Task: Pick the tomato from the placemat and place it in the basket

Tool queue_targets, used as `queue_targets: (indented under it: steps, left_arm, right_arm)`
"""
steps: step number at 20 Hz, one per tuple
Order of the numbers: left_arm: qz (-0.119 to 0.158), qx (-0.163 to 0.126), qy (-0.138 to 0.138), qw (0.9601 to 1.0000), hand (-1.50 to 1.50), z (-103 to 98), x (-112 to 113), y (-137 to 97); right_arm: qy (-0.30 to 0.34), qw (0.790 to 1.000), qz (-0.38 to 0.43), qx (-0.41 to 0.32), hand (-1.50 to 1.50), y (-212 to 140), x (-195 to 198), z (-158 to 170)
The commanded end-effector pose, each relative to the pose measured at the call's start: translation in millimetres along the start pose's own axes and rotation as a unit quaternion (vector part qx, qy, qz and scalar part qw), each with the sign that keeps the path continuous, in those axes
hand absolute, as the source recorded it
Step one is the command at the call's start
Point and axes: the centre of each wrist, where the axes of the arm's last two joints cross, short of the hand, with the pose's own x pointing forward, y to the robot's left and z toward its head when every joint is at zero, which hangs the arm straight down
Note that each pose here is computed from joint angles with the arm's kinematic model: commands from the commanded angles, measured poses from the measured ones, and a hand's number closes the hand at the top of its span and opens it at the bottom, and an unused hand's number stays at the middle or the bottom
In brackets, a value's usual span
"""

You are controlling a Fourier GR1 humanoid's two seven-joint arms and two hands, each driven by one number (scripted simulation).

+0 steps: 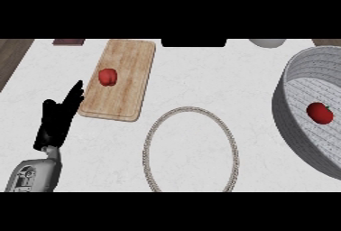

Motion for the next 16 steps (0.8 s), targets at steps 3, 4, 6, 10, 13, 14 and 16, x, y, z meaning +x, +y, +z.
queue_targets:
  steps: [3, 4, 6, 10, 13, 14, 16]
  left_arm:
    - [0.009, -0.01, 0.001, 0.9999, 0.0, -6, 1, -7]
    - [0.007, 0.004, 0.009, 0.9999, 0.0, -4, 8, -10]
    - [-0.002, 0.003, 0.004, 1.0, 0.0, 0, 4, -8]
    - [0.004, 0.0, -0.003, 1.0, 0.0, -9, 23, -4]
    - [-0.006, -0.005, -0.002, 1.0, 0.0, -13, 12, -6]
    - [0.003, -0.003, 0.008, 1.0, 0.0, -5, 5, -7]
    - [0.008, 0.006, -0.002, 1.0, 0.0, -11, 24, 1]
  right_arm:
    - [-0.019, 0.994, -0.083, -0.072, -1.5, -5, -1, -15]
    - [-0.018, 0.991, -0.096, -0.097, -1.5, 2, -18, -5]
    - [-0.015, 0.982, -0.122, -0.145, -1.5, -27, -14, 0]
    - [0.024, 0.969, -0.141, -0.199, -1.5, -46, -44, 21]
    - [0.059, 0.964, -0.157, -0.205, -1.5, -76, -69, 31]
    - [0.081, 0.955, -0.187, -0.214, -1.5, -71, -68, 30]
    - [0.07, 0.953, -0.182, -0.23, -1.5, -94, -103, 65]
